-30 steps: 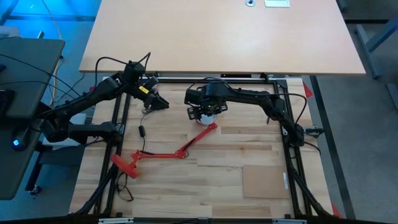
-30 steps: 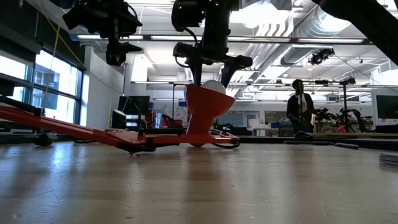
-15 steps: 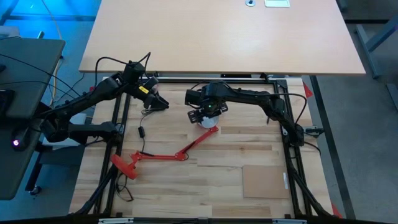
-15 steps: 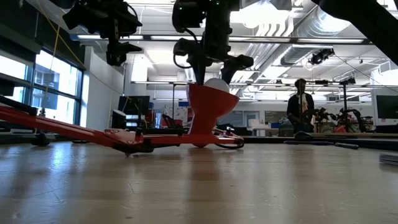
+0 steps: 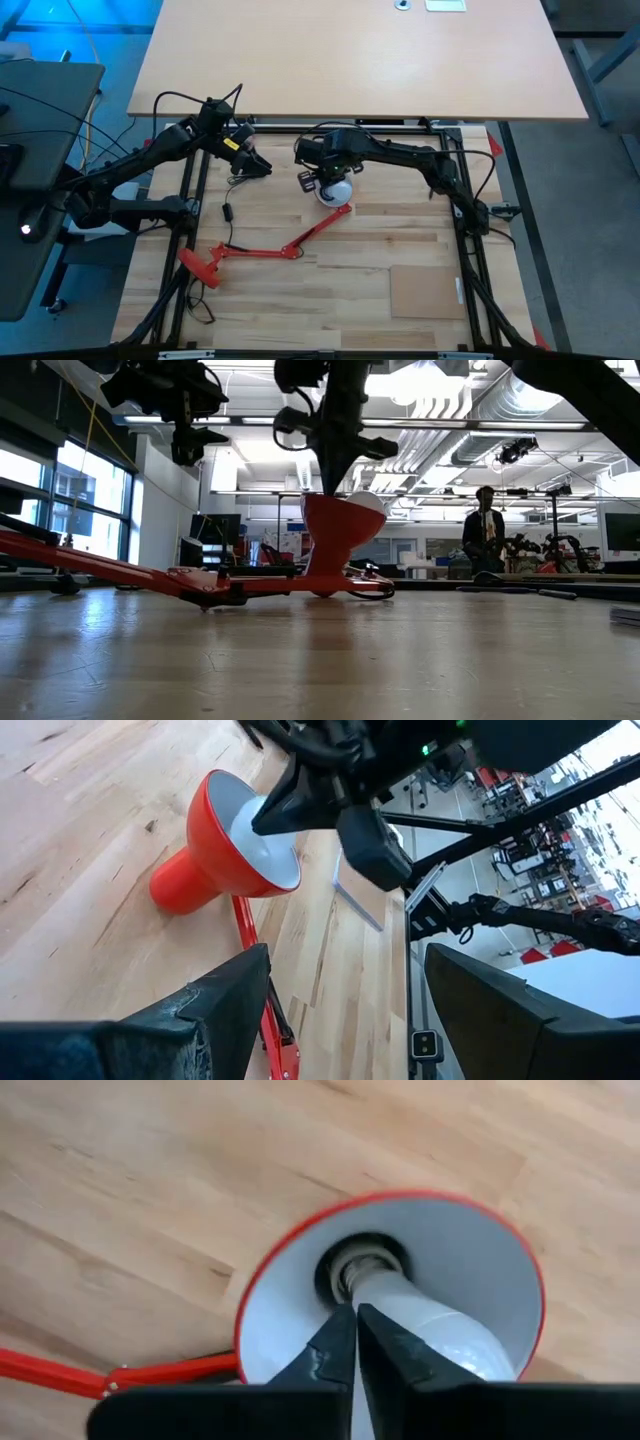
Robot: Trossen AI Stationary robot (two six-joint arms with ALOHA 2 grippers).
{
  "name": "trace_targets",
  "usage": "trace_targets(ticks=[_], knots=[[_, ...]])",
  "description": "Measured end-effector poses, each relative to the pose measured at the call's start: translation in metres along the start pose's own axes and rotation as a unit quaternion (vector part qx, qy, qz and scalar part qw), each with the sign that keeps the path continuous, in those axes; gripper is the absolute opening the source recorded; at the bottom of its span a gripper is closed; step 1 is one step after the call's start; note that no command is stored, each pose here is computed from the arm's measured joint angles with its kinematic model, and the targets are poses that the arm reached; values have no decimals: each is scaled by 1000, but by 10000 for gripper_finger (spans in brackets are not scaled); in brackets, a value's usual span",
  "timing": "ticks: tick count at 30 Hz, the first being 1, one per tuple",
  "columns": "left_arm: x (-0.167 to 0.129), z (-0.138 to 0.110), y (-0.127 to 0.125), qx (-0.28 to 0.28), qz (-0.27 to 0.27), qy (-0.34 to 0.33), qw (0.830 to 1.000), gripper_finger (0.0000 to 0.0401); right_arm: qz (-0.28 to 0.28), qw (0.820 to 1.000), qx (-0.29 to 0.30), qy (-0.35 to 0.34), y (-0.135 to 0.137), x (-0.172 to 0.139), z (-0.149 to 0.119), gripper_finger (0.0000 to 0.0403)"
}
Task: Screw lightbulb
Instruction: Remove the lightbulb from the desk lamp
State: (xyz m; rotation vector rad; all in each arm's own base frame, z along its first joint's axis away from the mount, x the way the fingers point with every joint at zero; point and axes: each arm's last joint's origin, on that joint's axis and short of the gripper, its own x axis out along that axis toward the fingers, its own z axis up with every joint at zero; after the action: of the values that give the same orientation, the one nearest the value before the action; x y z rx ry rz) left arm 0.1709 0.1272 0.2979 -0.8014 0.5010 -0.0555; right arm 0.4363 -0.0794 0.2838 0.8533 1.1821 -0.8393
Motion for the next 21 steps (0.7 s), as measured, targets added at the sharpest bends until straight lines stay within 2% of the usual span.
trace_targets(ticks=[2, 9, 13, 17, 21], knots=[[0, 0, 0, 0, 0, 0, 1000, 261, 5, 1000, -4, -11, 1, -5, 2, 16], [0, 0, 0, 3, 0, 0, 1000, 261, 12, 998, -69, -10, -2, -24, 3, 80], [0, 0, 0, 13, 0, 0, 1000, 261, 1, 992, -125, 36, -10, -25, 0, 138], [0, 0, 0, 14, 0, 0, 1000, 261, 16, 979, -196, 60, -9, -25, -6, 206], [0, 0, 0, 13, -2, 1, 1000, 261, 15, 955, -291, 55, -1, -25, -17, 264]])
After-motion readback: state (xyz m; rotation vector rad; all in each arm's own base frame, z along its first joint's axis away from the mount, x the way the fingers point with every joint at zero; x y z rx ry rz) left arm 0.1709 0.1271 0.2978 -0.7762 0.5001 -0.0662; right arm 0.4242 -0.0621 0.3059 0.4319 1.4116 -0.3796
